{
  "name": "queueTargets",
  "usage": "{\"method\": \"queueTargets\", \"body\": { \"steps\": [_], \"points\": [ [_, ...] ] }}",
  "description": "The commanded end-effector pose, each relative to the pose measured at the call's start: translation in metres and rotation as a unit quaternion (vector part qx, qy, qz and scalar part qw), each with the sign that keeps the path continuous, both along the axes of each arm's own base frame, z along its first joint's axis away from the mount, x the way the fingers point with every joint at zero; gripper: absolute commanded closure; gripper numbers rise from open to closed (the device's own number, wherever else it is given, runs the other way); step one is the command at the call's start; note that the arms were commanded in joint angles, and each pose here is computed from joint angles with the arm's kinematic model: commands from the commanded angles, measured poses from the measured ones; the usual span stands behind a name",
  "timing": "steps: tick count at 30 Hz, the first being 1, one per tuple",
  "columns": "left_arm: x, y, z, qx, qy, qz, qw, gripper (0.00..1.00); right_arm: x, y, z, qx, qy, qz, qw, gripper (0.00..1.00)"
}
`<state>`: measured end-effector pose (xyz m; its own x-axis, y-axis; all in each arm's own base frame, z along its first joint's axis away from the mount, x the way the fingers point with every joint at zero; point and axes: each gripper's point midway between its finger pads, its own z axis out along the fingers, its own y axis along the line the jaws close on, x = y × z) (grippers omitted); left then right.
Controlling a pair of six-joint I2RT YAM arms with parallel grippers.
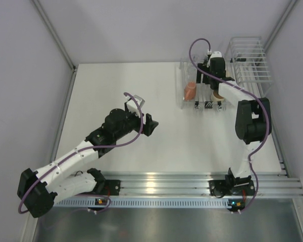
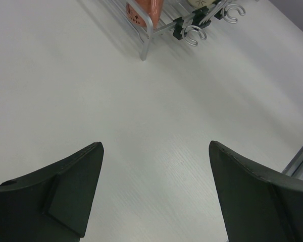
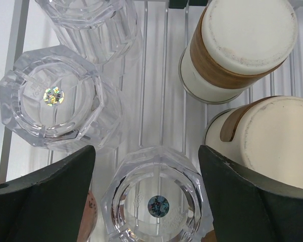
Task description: Load the cups into the dish rack
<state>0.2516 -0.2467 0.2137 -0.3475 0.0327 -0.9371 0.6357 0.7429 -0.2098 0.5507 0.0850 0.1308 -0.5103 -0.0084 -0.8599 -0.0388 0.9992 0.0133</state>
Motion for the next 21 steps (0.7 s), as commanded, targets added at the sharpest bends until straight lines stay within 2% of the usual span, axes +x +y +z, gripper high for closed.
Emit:
{"method": "queueTargets", "body": {
  "steps": [1,9,11,14,16,18,21],
  "points": [
    [0.002,0.003,0.011,-0.01,-0.02,0.005,1.0,0.09,0.011,0.012,0.078,0.013,-0.093,0.012,0.995,0.17],
    [0.001,0.003,0.021,-0.016,-0.025,0.004,1.0,0.09,-0.015,0.012,0.124,0.029,-0.136,0.025,0.99,0.16],
    [-0.001,0.005,0.024,-0.015,-0.022,0.005,1.0,0.09,-0.024,0.012,0.136,0.04,-0.145,0.026,0.988,0.12],
    [-0.002,0.007,0.038,-0.022,-0.03,0.008,0.999,0.09,-0.054,0.013,0.177,0.059,-0.182,0.038,0.981,0.06],
    [-0.003,0.012,0.049,-0.023,-0.034,0.014,0.999,0.09,-0.07,0.014,0.188,0.069,-0.187,0.049,0.979,0.01],
    [0.0,0.018,0.064,-0.023,-0.045,0.031,0.998,0.09,-0.095,0.011,0.204,0.082,-0.201,0.048,0.975,0.01],
    [0.001,0.03,0.077,-0.009,-0.053,0.054,0.997,0.08,-0.137,0.001,0.202,0.094,-0.175,0.03,0.98,0.01]
  ]
}}
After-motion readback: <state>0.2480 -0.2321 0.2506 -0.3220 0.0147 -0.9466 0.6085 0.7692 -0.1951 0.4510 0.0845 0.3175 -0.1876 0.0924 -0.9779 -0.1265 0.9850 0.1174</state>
